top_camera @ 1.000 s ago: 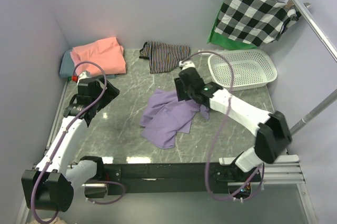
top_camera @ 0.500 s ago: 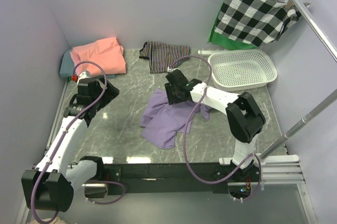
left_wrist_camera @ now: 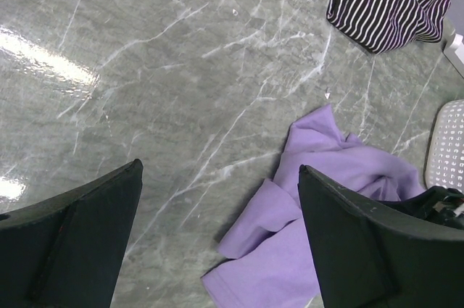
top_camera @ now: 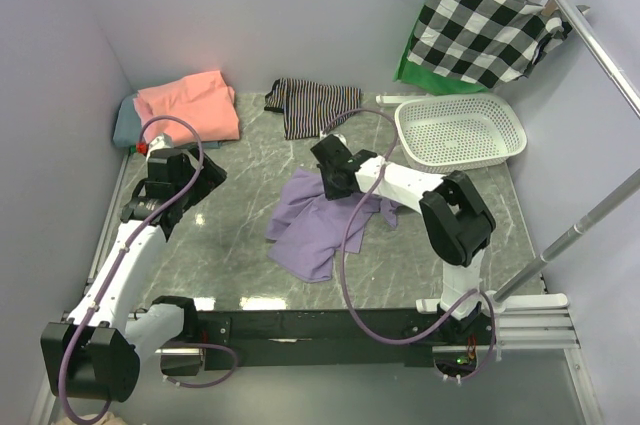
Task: Fold and stack the t-shirts
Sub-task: Flatten the tshirt out
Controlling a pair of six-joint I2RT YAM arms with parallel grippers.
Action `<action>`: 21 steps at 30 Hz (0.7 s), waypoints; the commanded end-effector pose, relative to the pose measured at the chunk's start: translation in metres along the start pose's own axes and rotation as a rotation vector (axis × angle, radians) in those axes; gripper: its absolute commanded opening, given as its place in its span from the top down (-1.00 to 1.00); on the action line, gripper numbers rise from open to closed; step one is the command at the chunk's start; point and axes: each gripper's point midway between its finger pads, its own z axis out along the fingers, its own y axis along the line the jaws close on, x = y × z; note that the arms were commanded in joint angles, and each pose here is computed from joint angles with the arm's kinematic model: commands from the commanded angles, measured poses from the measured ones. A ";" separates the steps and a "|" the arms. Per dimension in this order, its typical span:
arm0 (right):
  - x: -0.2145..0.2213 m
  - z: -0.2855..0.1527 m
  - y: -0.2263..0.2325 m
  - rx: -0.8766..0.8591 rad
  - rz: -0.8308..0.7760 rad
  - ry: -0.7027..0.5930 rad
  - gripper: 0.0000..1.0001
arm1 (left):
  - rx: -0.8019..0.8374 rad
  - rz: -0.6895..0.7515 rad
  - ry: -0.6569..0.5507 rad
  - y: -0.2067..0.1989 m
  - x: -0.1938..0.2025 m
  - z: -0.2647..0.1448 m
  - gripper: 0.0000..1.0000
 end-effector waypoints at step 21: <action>-0.024 -0.007 0.020 -0.049 0.024 -0.067 0.22 | -0.002 0.026 -0.015 0.001 -0.004 0.001 -0.88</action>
